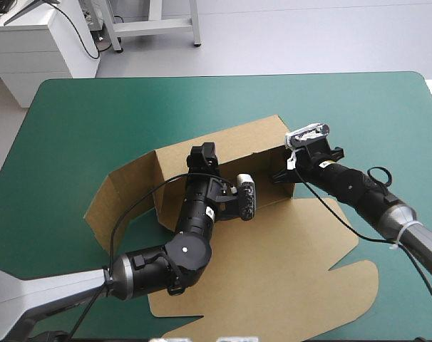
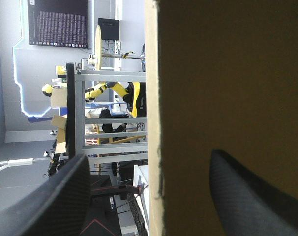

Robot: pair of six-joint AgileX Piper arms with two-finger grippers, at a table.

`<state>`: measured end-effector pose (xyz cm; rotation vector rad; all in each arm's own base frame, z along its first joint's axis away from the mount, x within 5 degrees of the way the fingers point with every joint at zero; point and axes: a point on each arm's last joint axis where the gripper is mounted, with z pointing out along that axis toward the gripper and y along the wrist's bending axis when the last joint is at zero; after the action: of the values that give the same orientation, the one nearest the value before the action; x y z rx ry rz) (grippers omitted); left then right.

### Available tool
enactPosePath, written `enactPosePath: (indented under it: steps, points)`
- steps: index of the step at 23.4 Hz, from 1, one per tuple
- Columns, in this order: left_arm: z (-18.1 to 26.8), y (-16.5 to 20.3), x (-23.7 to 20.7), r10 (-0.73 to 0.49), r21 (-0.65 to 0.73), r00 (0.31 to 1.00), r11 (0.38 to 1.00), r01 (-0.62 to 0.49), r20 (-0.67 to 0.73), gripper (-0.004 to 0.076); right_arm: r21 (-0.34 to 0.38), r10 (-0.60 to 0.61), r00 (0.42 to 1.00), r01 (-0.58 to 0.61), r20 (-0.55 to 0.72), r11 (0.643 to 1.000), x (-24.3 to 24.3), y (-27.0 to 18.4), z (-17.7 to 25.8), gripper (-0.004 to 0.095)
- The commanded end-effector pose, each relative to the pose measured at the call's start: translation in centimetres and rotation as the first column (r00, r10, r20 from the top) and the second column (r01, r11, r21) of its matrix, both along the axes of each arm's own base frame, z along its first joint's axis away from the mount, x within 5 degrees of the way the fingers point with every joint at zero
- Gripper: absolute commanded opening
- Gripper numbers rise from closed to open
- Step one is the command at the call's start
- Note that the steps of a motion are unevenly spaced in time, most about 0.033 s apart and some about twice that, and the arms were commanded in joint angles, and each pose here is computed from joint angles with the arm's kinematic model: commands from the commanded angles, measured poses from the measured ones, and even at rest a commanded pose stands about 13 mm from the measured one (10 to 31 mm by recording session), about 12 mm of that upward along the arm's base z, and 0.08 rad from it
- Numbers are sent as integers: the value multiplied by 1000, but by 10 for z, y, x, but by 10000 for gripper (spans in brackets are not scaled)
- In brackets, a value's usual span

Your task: Fold the box

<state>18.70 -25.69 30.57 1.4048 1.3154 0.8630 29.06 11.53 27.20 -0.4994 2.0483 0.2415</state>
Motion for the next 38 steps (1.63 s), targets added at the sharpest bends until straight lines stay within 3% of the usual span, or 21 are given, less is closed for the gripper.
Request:
enactPosePath:
  steps: [1,11,13,16,21,25,30,36,38]
  points:
    - [27,3,-13,34,-53,995,998,-29,92,492,30,-39,994,36,105,999,10,-2,27,-17]
    - [29,-10,-46,-10,-46,993,999,16,116,486,53,-58,996,54,66,997,27,4,18,-16]
    - [28,-10,-47,-5,-41,995,999,9,100,367,51,-58,996,55,63,997,27,4,17,-16]
    - [26,-9,-47,-12,3,995,1000,11,95,-6,50,-57,997,54,59,997,28,4,16,-16]
    - [27,-13,-55,-48,56,996,997,44,73,1,50,-50,997,47,51,998,27,5,15,-16]
    - [35,-17,-55,-84,27,988,996,88,-126,1,48,-40,998,38,41,998,26,5,14,-16]
    - [71,-14,-45,-161,-84,932,986,141,-325,1,46,-33,999,31,33,998,26,6,14,-16]
    - [118,22,3,-139,-257,859,966,9,-492,1,46,-26,999,25,25,999,25,6,13,-16]
    - [132,50,31,-122,-360,832,928,-99,-542,1,46,-26,999,25,25,999,25,6,13,-16]
